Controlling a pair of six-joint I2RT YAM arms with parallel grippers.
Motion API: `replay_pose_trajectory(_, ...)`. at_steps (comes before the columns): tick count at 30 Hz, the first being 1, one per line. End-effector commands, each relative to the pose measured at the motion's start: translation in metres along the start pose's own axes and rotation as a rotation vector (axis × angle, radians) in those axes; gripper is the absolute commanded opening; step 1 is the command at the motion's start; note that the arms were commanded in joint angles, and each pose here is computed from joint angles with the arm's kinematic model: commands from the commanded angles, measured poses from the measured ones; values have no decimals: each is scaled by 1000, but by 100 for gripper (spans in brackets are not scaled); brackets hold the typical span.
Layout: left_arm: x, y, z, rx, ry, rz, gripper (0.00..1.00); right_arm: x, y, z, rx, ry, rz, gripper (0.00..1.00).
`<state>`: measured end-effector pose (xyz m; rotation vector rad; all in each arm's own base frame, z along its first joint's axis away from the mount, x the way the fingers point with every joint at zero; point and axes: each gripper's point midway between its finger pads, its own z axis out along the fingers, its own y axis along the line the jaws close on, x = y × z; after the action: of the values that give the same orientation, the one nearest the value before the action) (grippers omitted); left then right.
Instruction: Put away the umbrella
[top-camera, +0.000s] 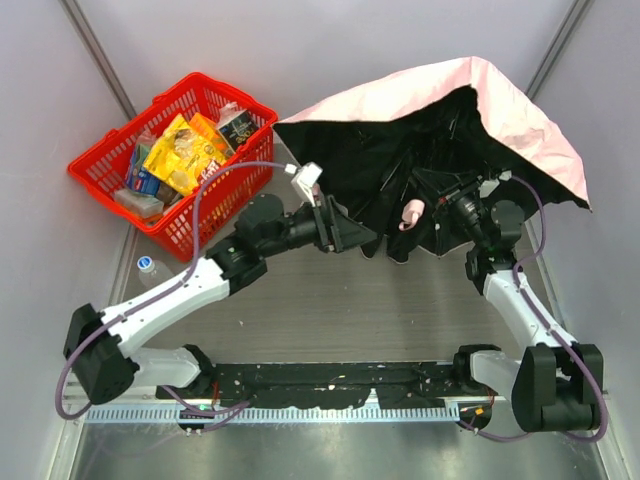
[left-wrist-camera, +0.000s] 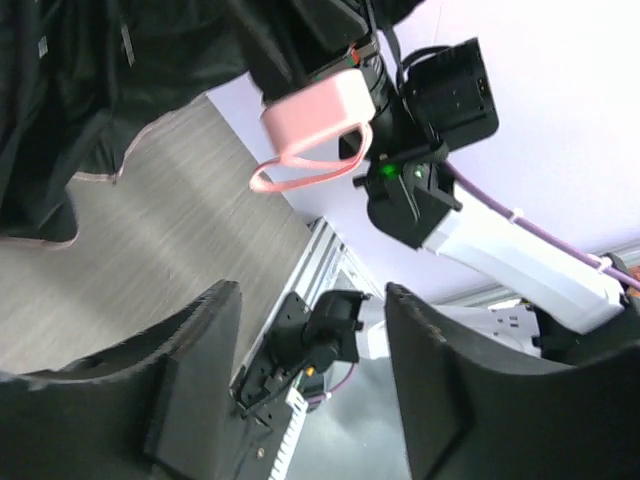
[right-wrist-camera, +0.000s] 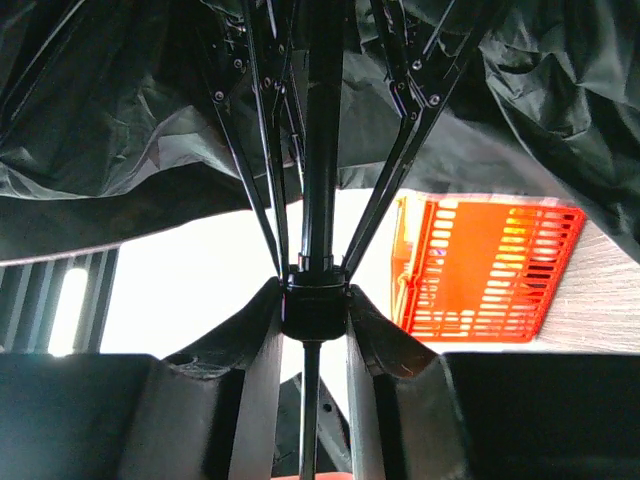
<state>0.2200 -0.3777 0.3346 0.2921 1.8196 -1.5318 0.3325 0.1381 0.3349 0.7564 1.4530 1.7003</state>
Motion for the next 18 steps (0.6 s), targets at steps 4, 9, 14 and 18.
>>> replay_pose_trajectory(4,-67,-20,-38,25,-166,-1,88,38,86,-23,-348,245,-137,1)
replay_pose_trajectory(9,-122,-6,-36,-96,-300,-37,84,50,92,-37,-373,274,-150,1)
replay_pose_trajectory(14,-162,-4,-37,-49,-389,-41,76,57,102,-44,-374,287,-192,1)
replay_pose_trajectory(18,-163,-27,-23,92,-331,-37,64,59,104,-45,-349,278,-220,1)
